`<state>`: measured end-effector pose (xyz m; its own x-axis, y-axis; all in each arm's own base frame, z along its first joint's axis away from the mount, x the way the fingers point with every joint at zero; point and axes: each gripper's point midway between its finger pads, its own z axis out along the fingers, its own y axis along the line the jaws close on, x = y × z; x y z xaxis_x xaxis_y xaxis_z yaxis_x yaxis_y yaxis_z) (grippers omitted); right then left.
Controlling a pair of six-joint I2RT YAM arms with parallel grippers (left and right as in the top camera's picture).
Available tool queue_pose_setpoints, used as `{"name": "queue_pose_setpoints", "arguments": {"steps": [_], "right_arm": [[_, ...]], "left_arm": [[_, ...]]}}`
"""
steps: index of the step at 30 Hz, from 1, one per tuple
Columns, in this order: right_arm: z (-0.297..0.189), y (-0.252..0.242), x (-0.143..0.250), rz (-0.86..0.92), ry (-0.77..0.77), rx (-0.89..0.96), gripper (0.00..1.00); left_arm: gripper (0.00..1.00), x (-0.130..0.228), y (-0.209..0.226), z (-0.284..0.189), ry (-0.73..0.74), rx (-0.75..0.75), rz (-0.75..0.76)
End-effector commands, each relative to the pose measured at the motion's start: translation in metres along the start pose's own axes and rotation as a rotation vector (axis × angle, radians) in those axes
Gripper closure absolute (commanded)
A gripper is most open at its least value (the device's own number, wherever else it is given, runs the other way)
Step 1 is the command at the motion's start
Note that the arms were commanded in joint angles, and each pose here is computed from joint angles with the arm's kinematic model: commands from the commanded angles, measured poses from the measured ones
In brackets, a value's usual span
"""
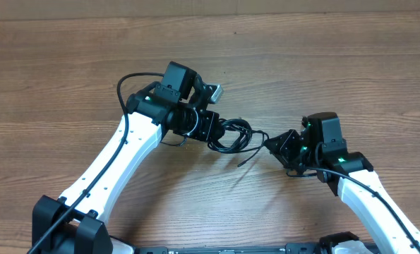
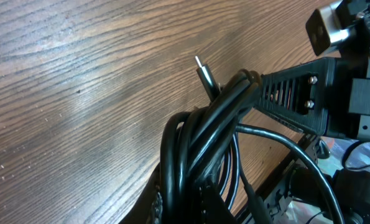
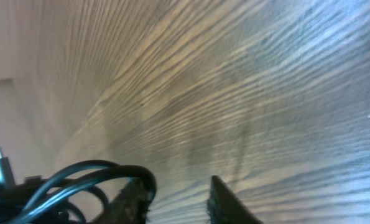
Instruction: Untangle cables
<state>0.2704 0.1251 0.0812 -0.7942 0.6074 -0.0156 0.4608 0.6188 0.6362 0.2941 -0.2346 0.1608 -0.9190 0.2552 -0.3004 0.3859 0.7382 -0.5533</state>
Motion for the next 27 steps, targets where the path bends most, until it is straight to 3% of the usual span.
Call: {"name": "queue_pose_setpoints", "arguments": {"steps": [1, 3, 6, 8, 11, 18, 24, 27], "right_arm": [[-0.004, -0.028, -0.036, 0.040, -0.191, 0.136, 0.53], [-0.005, -0.021, -0.041, 0.029, -0.208, 0.108, 0.31], [-0.005, -0.008, -0.048, 0.011, -0.232, 0.057, 0.17], [-0.005, -0.005, -0.049, 0.006, -0.235, 0.043, 0.00], [-0.005, 0.000, -0.047, 0.002, -0.220, 0.022, 0.00], [-0.003, 0.035, -0.008, -0.088, 0.006, -0.169, 0.01], [-0.012, 0.063, 0.016, -0.162, 0.147, -0.332, 0.20], [-0.023, 0.086, 0.024, -0.231, 0.190, -0.454, 0.22]], "left_arm": [[0.96, -0.013, -0.010, -0.027, -0.080, -0.002, 0.078], [0.96, -0.015, -0.005, -0.028, -0.086, -0.031, 0.085], [0.96, -0.017, 0.004, -0.028, -0.094, -0.083, 0.093], [0.96, -0.019, 0.014, -0.030, -0.104, -0.146, 0.090], [0.96, -0.021, 0.029, -0.033, -0.115, -0.233, 0.085], [0.96, -0.022, 0.036, -0.035, -0.115, -0.281, 0.143], [0.96, -0.022, 0.036, -0.035, -0.107, -0.284, 0.185], [0.96, -0.021, 0.036, -0.034, -0.097, -0.287, 0.241]]}}
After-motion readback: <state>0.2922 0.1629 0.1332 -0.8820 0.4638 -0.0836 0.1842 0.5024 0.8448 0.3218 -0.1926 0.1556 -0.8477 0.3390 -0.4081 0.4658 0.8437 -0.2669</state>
